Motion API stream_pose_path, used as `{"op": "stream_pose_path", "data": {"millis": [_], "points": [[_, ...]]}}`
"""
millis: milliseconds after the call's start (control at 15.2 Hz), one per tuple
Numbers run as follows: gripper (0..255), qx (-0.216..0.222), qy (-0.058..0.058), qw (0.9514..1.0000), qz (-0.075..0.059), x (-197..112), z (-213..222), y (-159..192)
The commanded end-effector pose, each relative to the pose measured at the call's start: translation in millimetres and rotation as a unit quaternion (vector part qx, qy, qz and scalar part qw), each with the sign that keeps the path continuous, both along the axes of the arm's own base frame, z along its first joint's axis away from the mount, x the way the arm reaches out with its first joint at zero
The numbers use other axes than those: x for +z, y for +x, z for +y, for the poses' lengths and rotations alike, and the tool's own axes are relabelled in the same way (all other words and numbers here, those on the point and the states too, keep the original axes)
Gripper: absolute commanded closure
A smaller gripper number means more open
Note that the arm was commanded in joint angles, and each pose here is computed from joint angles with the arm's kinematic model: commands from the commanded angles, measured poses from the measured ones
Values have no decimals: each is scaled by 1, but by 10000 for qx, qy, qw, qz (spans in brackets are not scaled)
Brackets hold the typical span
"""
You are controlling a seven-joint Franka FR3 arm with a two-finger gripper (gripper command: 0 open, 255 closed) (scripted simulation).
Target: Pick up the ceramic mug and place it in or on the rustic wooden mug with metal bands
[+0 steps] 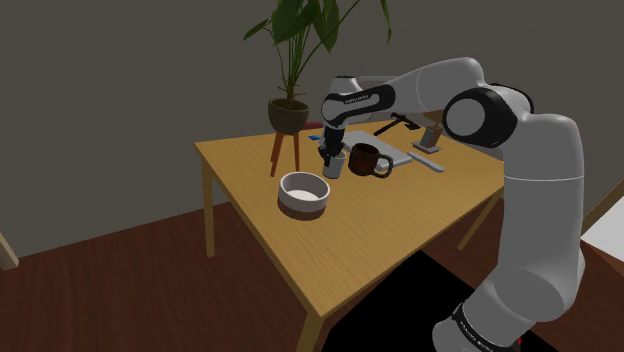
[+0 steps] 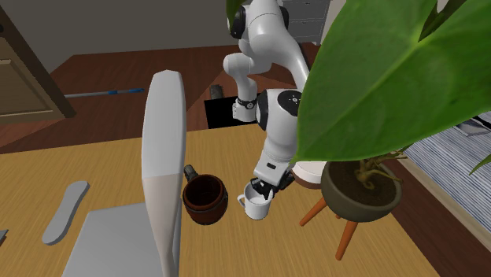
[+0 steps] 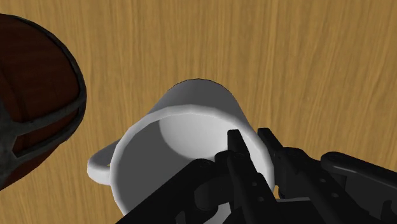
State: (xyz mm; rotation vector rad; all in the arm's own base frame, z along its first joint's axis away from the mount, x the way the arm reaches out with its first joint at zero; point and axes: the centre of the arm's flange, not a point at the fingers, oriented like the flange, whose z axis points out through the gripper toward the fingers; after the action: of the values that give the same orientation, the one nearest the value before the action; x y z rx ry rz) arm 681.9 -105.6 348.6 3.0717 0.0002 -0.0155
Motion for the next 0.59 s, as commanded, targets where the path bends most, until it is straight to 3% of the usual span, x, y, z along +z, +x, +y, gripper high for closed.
{"op": "stream_pose_path", "data": {"millis": [0, 528], "points": [[255, 0, 0, 10000, 0, 0, 0, 0], [255, 0, 0, 10000, 0, 42, 0, 0]]}}
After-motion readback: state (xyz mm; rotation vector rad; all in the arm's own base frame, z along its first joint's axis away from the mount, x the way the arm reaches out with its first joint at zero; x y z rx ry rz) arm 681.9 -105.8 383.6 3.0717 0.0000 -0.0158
